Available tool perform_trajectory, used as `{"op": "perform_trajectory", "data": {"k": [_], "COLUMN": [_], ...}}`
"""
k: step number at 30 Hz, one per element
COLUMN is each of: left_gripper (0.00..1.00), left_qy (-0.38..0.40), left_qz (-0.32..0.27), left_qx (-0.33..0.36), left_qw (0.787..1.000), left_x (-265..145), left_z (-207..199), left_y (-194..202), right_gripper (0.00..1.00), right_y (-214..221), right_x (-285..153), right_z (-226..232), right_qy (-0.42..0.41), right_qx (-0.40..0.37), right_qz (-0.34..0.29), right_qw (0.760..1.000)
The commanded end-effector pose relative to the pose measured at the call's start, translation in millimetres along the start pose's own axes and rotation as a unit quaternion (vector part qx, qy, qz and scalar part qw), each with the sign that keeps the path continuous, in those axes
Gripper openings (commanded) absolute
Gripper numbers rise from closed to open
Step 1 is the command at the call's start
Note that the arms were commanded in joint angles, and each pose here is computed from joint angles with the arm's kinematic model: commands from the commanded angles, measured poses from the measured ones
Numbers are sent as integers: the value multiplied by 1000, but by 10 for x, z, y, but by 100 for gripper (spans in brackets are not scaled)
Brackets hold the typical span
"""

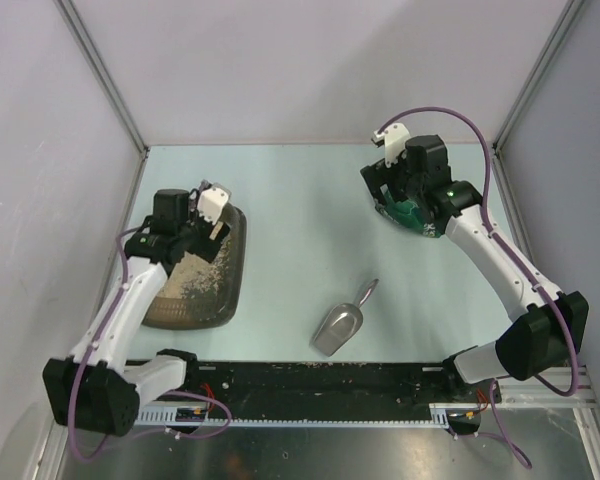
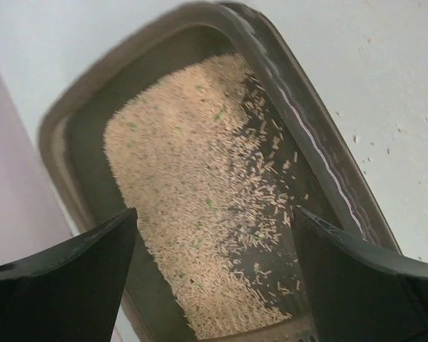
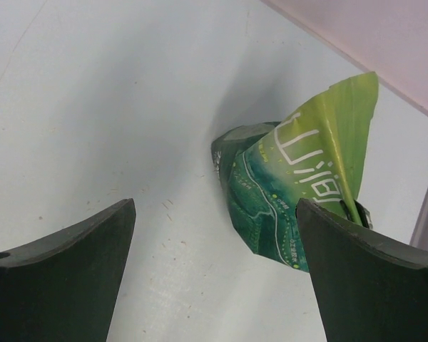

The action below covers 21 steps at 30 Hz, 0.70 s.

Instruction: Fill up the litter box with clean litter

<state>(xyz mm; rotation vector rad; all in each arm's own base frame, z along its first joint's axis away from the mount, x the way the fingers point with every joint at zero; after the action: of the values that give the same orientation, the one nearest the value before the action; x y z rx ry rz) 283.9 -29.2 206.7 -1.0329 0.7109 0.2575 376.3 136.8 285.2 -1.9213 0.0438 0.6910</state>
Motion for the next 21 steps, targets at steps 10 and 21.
{"op": "perform_trajectory", "data": {"k": [10, 21], "left_gripper": [85, 63], "left_qy": [189, 236], "left_qz": [72, 98], "left_qx": [-107, -123], "left_qw": [973, 959], "left_x": [722, 1155], "left_z": [-459, -666], "left_y": [-164, -367], "right_gripper": [100, 99], "right_y": [19, 184], "right_x": [-155, -334], "right_z": [-89, -489], "right_qy": [-20, -5], "right_qx": [23, 102], "right_qz": [-11, -12], "right_qw": [999, 995]}}
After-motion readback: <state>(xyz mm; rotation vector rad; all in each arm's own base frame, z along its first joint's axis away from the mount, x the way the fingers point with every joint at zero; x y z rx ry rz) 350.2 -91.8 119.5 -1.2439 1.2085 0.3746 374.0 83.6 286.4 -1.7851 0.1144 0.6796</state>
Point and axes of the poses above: each gripper's point midway between its finger pads, its own x axis out along the fingers, its own z axis along the line the jaws close on, y = z × x, the point moved 3 cm from there along -x, back along the fingers, and after that the axes turned 2 degrees about -x, right-handed, at the moved point
